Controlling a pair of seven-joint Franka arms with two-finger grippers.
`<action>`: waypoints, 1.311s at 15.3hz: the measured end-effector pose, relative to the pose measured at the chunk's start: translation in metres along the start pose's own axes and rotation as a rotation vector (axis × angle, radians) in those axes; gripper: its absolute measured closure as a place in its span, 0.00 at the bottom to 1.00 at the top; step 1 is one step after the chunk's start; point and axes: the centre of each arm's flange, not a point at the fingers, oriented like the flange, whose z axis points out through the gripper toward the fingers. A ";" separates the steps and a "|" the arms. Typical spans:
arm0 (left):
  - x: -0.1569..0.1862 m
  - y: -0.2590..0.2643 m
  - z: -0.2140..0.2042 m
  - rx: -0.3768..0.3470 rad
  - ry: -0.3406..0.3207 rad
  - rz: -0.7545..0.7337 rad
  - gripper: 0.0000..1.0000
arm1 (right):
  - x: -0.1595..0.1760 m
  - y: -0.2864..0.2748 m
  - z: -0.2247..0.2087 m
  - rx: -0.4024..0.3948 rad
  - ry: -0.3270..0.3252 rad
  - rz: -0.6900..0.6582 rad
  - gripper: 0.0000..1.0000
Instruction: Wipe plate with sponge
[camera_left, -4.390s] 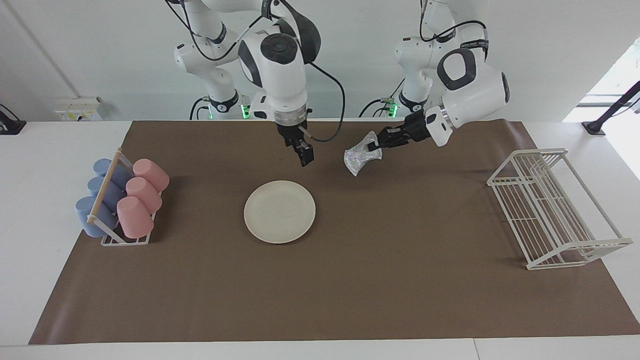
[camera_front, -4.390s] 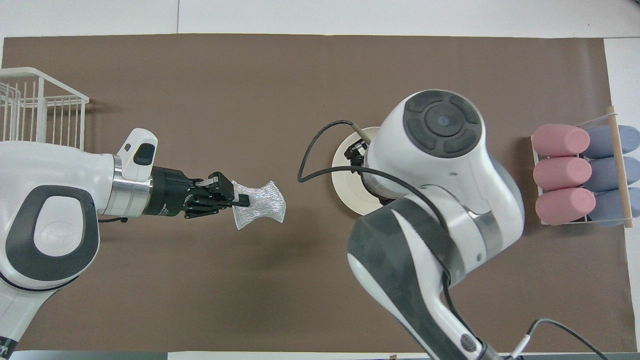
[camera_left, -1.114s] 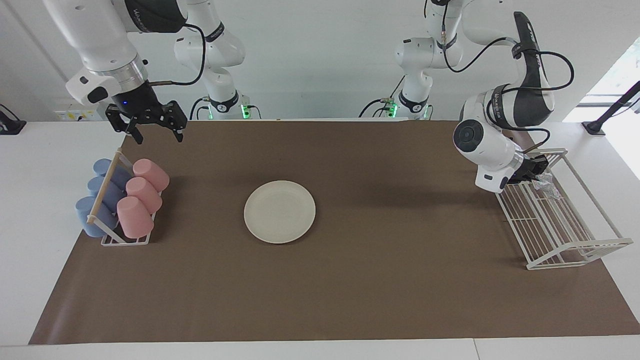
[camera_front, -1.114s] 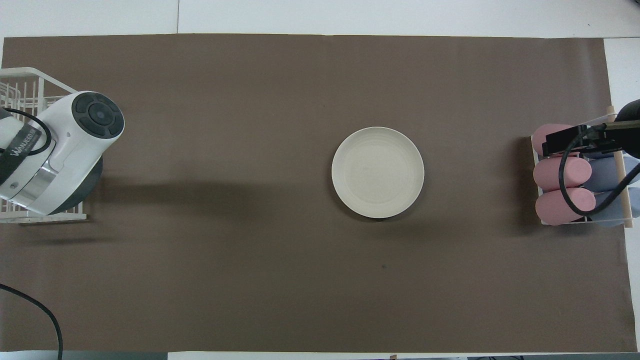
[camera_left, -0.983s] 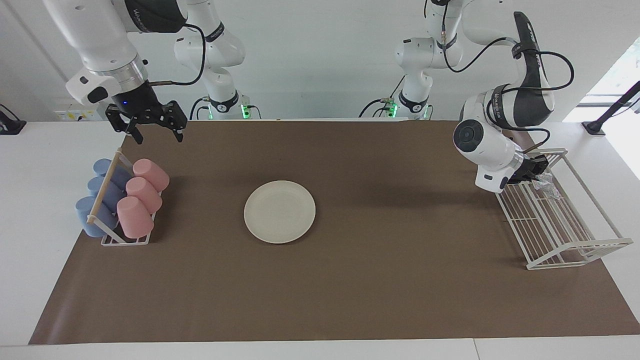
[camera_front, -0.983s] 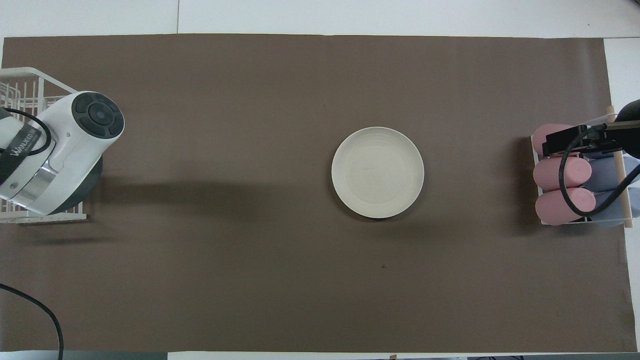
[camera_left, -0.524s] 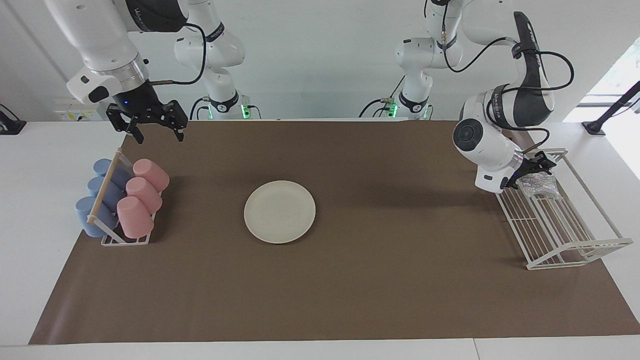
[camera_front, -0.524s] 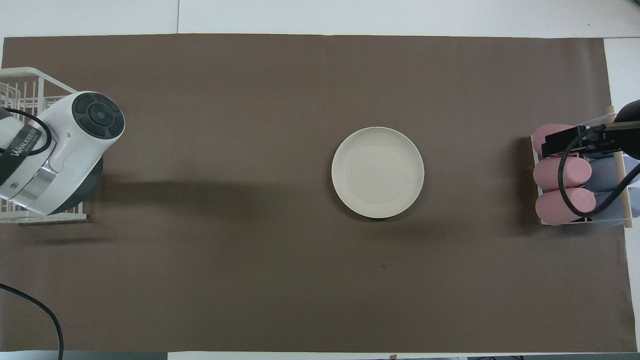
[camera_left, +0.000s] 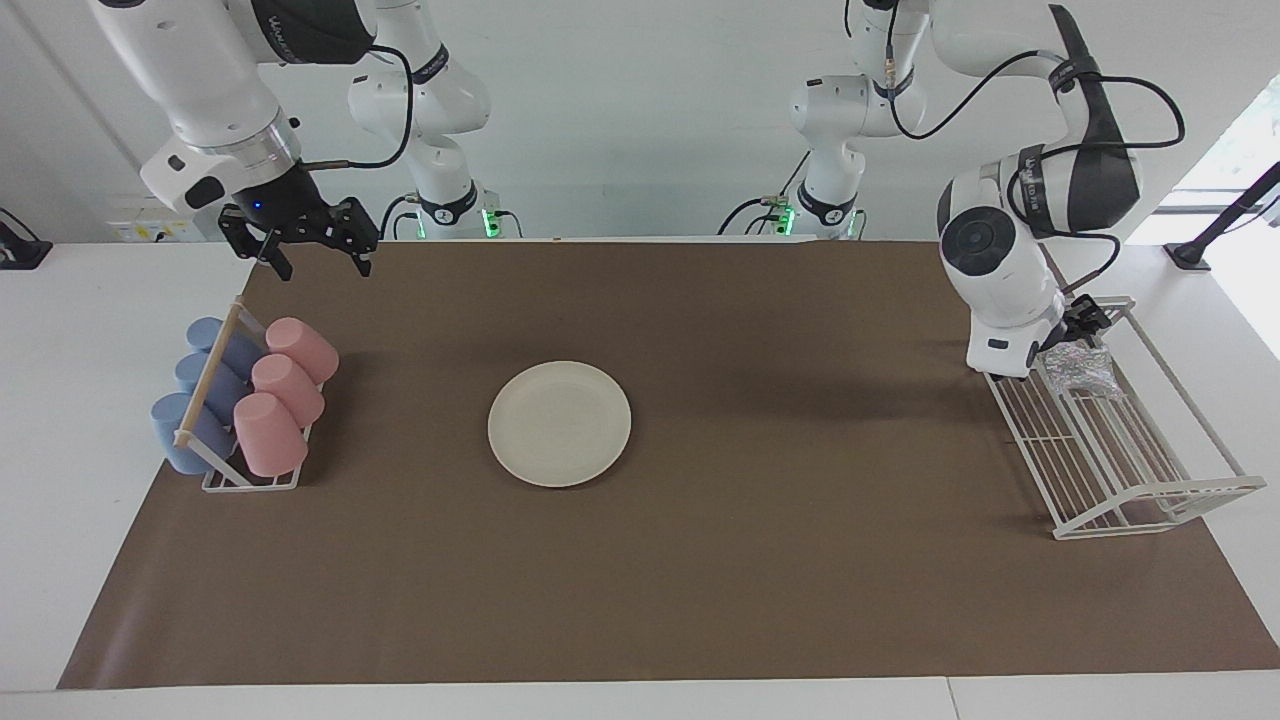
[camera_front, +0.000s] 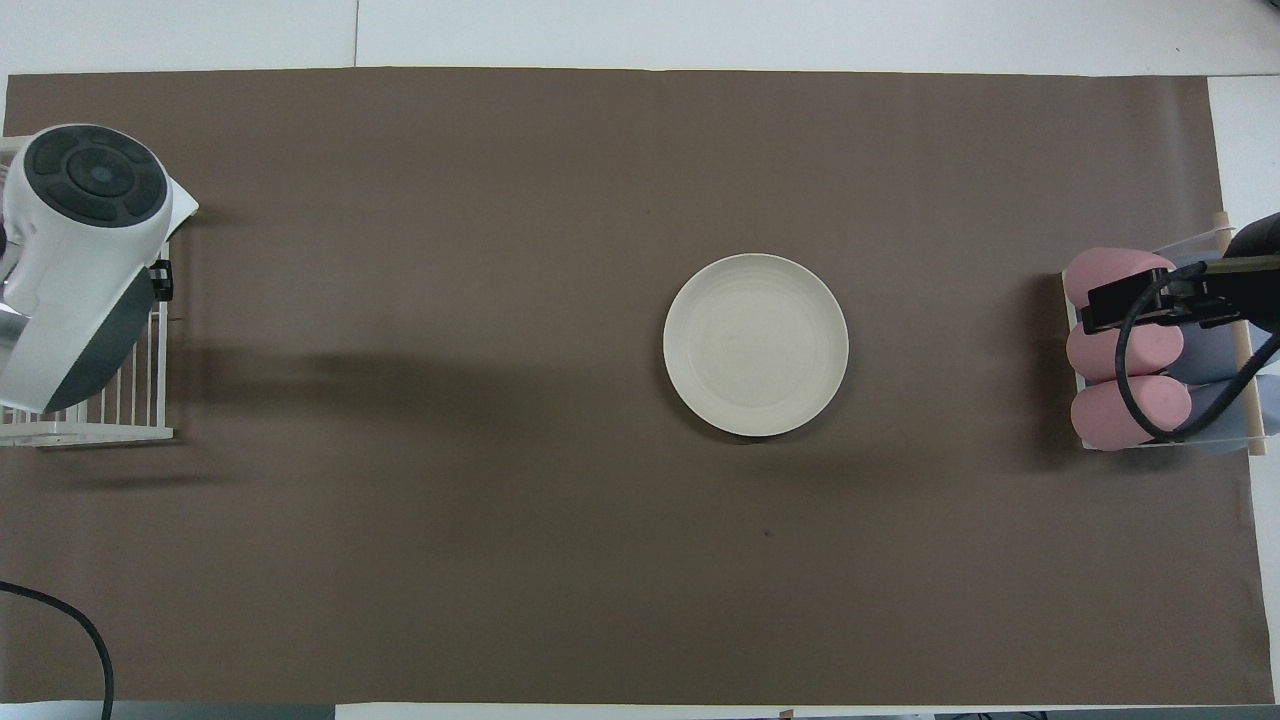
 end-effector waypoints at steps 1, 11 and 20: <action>-0.001 -0.004 -0.008 -0.044 -0.018 -0.025 0.00 | 0.000 0.000 0.000 0.000 0.000 0.000 0.00; -0.057 -0.080 -0.085 -0.538 -0.208 -0.068 0.00 | 0.000 0.000 0.000 0.000 0.000 0.000 0.00; -0.054 -0.093 -0.138 -0.678 -0.174 0.086 0.00 | 0.000 0.000 0.000 0.000 0.000 0.000 0.00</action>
